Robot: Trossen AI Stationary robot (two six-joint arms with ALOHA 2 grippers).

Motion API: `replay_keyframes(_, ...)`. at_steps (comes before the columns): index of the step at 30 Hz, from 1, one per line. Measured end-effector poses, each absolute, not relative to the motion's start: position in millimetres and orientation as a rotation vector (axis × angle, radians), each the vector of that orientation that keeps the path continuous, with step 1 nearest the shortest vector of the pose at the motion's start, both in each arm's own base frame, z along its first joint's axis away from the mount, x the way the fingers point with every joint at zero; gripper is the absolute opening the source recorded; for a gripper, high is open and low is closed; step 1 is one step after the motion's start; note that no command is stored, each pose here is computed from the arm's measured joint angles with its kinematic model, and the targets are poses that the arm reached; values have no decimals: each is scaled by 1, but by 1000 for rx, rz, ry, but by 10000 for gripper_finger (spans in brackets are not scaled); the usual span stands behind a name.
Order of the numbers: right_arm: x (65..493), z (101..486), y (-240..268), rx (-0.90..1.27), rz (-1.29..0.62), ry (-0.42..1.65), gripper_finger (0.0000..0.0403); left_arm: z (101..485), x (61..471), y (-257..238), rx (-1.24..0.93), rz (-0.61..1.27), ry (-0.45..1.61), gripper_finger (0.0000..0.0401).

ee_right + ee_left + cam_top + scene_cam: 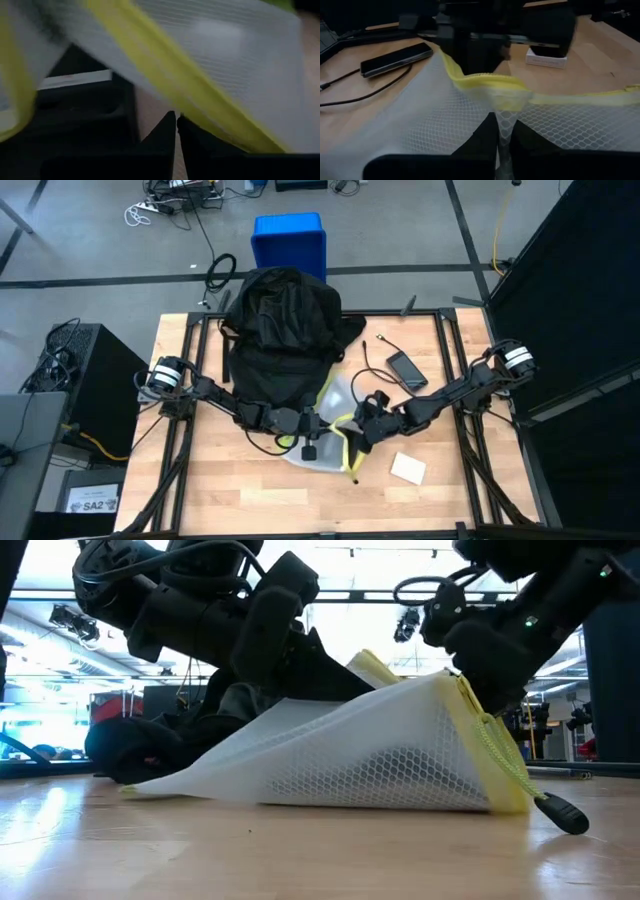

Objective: Unpack backpack
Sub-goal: Remove the black ballpen from the yellow zipper pouch

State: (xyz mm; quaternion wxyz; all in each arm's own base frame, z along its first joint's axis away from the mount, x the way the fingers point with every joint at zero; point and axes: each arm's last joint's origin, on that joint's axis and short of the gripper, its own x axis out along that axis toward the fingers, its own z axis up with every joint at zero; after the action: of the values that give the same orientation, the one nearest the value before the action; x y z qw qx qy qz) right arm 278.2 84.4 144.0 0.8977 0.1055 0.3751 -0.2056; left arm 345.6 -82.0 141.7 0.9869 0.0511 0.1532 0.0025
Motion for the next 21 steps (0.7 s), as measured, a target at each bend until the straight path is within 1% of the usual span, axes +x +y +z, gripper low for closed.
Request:
replay_keyframes(2, 279, 144, 82, 225, -426, 783, 18, 141, 345, -82, 103, -4, 317, 0)
replay_keyframes(4, 279, 143, 79, 228, -433, 786, 41, 140, 345, -83, 104, -19, 326, 0)
replay_keyframes(11, 284, 144, 65, 246, -482, 767, 158, 140, 345, -83, 101, -32, 326, 0)
replay_keyframes(14, 289, 140, 60, 253, -475, 765, 194, 140, 345, -83, 102, -31, 327, 0)
replay_keyframes(17, 296, 126, 57, 259, -466, 781, 209, 140, 345, -83, 102, -31, 329, 0)
replay_keyframes(21, 305, 97, 54, 265, -469, 823, 198, 140, 345, -83, 102, -35, 333, 0)
